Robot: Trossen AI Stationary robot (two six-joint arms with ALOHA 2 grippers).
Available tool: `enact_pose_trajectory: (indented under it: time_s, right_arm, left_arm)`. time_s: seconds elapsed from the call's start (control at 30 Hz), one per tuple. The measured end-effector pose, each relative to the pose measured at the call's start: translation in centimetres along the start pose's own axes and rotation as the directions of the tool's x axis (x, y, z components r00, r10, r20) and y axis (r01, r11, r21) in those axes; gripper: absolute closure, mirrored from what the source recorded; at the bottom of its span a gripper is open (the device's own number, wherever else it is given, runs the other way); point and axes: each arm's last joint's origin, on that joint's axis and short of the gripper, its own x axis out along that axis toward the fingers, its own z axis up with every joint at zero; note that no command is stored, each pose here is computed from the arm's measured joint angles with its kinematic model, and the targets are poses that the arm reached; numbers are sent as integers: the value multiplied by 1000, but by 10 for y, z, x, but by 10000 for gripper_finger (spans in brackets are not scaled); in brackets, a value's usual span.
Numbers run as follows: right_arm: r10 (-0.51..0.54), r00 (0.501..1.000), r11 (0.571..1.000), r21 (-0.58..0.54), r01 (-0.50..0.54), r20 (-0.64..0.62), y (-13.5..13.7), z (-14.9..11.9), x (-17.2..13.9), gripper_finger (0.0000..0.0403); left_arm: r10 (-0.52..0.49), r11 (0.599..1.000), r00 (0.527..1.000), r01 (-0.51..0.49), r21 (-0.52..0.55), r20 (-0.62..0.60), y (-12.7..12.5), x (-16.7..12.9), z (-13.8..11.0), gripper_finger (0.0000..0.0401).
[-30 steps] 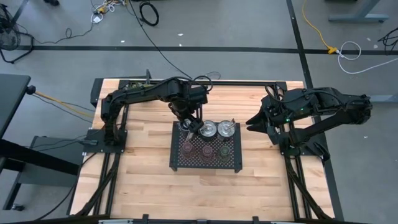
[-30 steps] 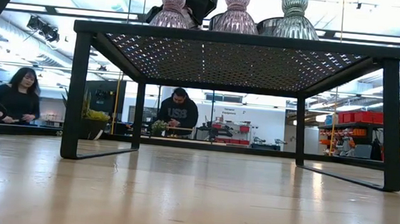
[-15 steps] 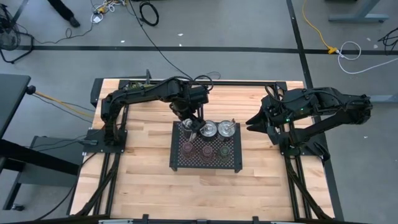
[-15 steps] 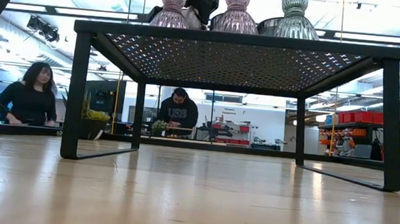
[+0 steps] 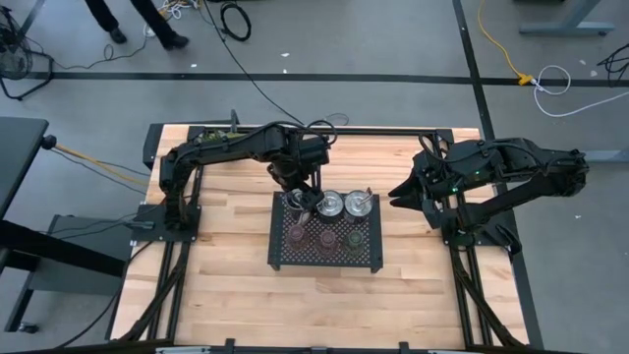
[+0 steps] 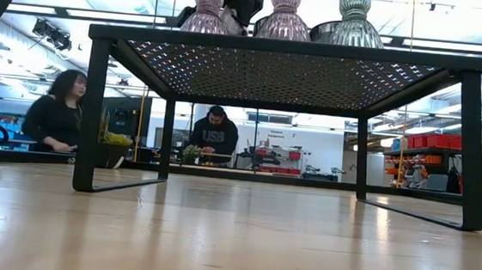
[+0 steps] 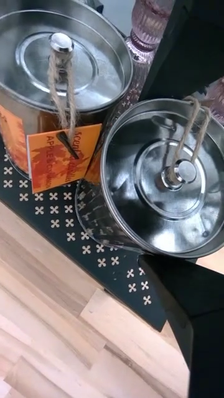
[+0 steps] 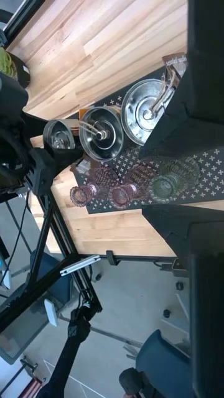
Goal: Pick & Place candle stick holders
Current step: Put the silver scented candle on the shelf aligned with the silver scented candles
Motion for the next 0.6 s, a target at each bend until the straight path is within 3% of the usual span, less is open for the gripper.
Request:
enact_pose_trajectory:
  time_s: [0.6]
  right_arm:
    - [0, 1000, 1000, -14, 0, 0, 0, 0, 0, 279]
  left_arm:
    - [17, 1000, 1000, -17, 14, 13, 0, 0, 0, 1]
